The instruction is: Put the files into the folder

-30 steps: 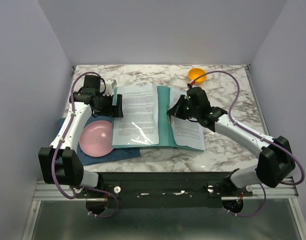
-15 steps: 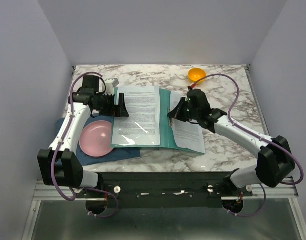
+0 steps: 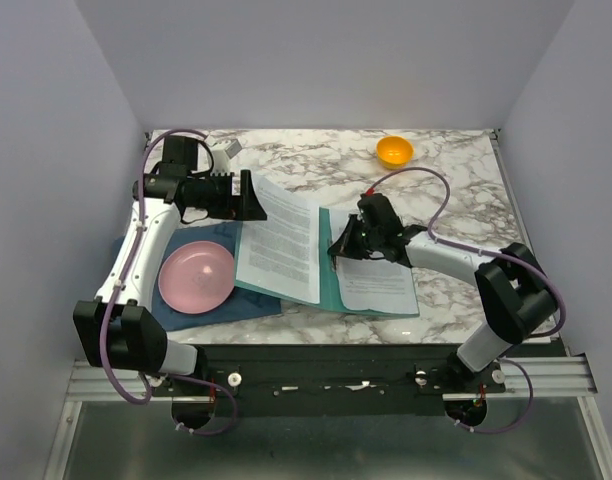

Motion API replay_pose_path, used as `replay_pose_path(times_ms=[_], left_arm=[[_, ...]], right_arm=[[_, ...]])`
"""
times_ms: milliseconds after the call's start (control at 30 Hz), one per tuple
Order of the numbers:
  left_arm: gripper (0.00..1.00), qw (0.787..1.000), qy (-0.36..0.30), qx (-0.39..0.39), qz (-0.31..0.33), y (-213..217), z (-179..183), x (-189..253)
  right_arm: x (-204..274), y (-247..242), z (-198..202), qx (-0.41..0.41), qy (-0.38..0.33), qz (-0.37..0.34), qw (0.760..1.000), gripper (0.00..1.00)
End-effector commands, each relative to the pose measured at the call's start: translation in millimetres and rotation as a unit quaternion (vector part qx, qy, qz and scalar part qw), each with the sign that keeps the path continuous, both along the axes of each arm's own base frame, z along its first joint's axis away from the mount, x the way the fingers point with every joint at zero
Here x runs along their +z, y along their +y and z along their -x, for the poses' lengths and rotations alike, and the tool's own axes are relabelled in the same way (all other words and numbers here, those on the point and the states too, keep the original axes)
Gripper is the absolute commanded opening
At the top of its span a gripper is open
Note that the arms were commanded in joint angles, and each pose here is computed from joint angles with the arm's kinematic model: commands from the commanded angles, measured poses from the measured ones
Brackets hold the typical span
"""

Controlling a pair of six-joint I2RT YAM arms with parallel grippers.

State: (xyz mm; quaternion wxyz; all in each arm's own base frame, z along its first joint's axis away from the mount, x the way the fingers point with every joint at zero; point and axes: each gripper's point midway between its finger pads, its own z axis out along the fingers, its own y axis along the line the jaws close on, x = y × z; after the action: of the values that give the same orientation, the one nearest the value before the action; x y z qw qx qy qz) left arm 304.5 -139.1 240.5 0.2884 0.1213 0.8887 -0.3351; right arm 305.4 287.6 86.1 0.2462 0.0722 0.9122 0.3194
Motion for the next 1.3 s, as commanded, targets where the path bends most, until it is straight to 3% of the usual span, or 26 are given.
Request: replay_pose_path(times_ms=[0,233,367,467,567,833,933,1100,1267], left_arm=[[0.89,0.997,0.052,-0.033,0.040,-22.4,4.4,-9.2],[0.84,0.988,0.102,-0.088,0.070,-61.4,-4.6,-21.4],[0.84,0.988,0.074,-0.115,0.067,-87.8,-15.0,-2.0],[0.83,0.987,0.064,-0.126,0.070,-106.9,-21.1,11.3],[0.83,0.986,0.060,-0.135,0.073,-120.0,-22.6,18.8],[0.82,0.985,0.052,-0.149,0.062,-142.9,-17.4,23.7],[0.83,0.985,0.041,-0.156,0.054,-152.2,-16.5,27.7],[0.82,0.984,0.025,-0.172,0.047,-172.6,-10.4,32.3],[0.82,0.977,0.009,-0.209,0.042,-214.4,9.5,27.9]], right_arm=[[-5.0,16.5,1.3,0.019,-0.001,-0.038,0.999,0.01],[-36.8,27.3,6.5,0.045,0.028,-0.049,0.997,0.04],[-46.3,33.4,5.5,0.065,0.036,-0.045,0.996,0.39],[-40.7,35.7,8.0,0.094,0.035,-0.053,0.994,0.56],[-22.7,31.3,7.3,0.112,0.021,-0.069,0.991,0.65],[27.3,-28.7,0.5,0.092,-0.014,-0.075,0.993,0.71],[39.5,-70.8,-1.7,0.046,-0.020,-0.039,0.998,0.73],[24.0,-155.4,9.5,-0.076,0.000,0.108,0.991,0.77],[-0.9,-192.2,39.9,-0.127,0.039,0.141,0.981,0.81]])
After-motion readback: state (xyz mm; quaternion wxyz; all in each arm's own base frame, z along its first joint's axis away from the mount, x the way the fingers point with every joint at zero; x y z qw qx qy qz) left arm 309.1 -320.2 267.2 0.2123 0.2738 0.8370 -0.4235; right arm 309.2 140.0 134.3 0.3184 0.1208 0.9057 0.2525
